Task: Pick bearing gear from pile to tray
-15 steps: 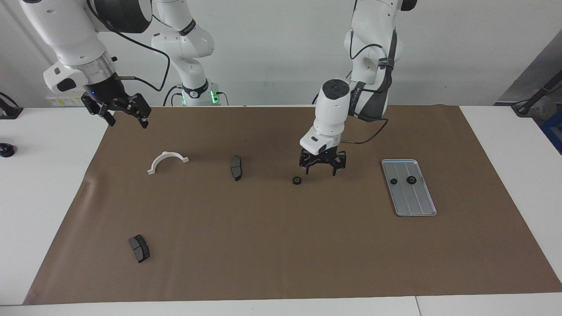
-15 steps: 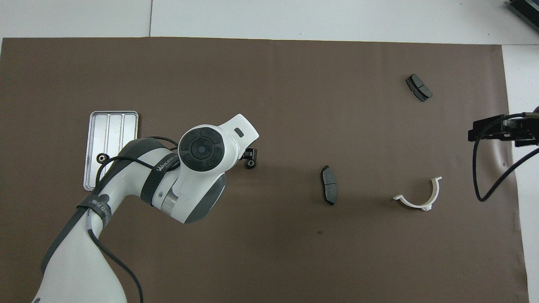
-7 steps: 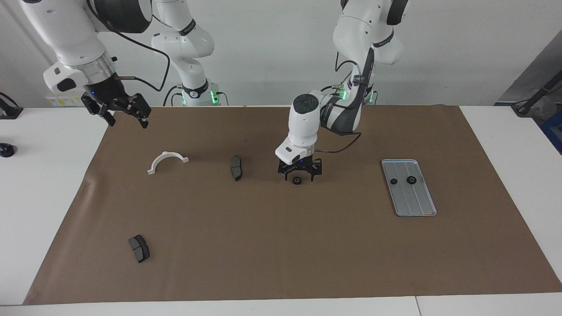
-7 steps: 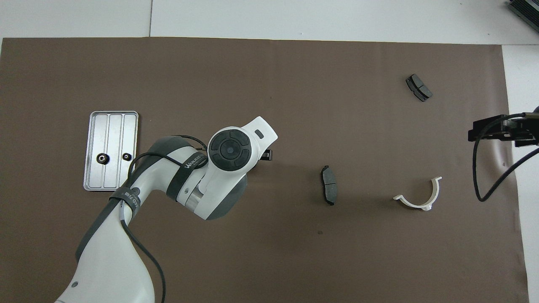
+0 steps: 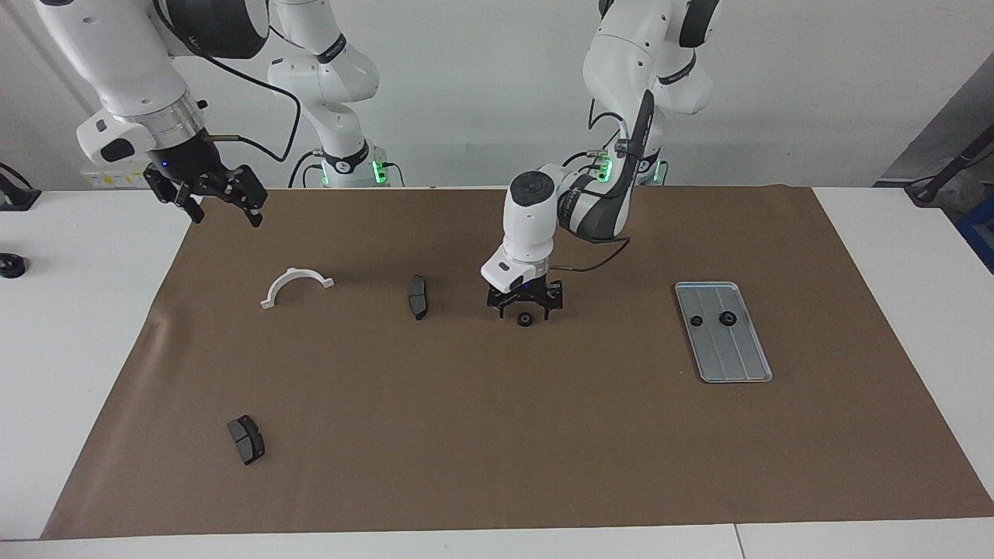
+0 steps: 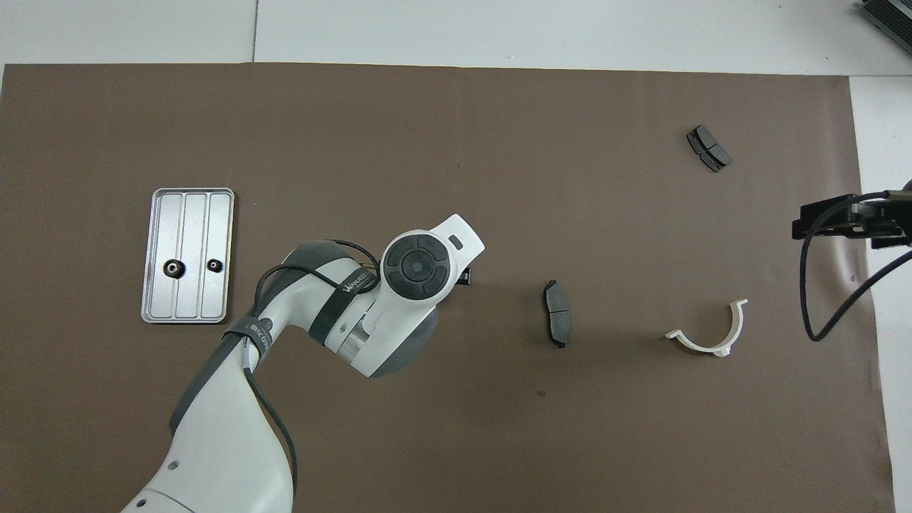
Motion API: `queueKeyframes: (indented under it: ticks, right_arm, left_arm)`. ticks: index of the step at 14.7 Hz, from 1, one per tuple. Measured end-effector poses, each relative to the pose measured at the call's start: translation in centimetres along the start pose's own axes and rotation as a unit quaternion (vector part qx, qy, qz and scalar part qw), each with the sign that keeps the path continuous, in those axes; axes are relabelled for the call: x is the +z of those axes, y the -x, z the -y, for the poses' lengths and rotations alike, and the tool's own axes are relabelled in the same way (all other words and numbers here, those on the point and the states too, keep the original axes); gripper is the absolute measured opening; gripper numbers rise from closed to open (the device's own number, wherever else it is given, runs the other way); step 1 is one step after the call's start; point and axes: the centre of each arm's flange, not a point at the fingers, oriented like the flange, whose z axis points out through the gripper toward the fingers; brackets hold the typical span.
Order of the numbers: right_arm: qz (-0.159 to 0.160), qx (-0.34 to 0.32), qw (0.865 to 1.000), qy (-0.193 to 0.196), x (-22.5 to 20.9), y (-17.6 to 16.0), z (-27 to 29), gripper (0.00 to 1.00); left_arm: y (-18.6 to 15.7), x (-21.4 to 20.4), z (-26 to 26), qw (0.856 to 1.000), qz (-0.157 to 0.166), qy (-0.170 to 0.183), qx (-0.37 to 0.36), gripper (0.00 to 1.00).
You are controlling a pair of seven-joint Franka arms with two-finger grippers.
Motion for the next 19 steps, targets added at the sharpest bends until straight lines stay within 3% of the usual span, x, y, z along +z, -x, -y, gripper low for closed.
queueKeyframes:
  ticks: [5, 9, 10, 12, 16, 19]
  right_arm:
    - [0.0, 0.0, 1.0, 0.0, 0.0, 0.0, 0.0, 1.0]
    - [0.0, 0.0, 1.0, 0.0, 0.0, 0.0, 0.0, 1.0]
    - [0.0, 0.0, 1.0, 0.0, 0.0, 0.0, 0.0, 1.0]
    - [0.0, 0.0, 1.0, 0.0, 0.0, 0.0, 0.0, 1.0]
    - [0.0, 0.0, 1.0, 0.0, 0.0, 0.0, 0.0, 1.0]
    - [0.0, 0.0, 1.0, 0.0, 0.0, 0.0, 0.0, 1.0]
  left_arm:
    - [0.7, 1.0, 0.4, 1.0, 0.005, -0.003, -0.013, 0.95]
    - [0.6, 0.6, 0.4, 1.0, 0.001, -0.001, -0.027, 0.52]
    - [0.5, 0.6, 0.5, 1.0, 0.001, -0.001, -0.029, 0.52]
    - [0.4, 0.4, 0.6, 0.999, 0.0, -0.001, -0.033, 0.36]
    - [-0.4, 0.2, 1.5, 0.999, 0.001, -0.008, -0.042, 0.35]
    - [-2.8, -2.4, 4.6, 0.998, -0.009, -0.012, -0.06, 0.35]
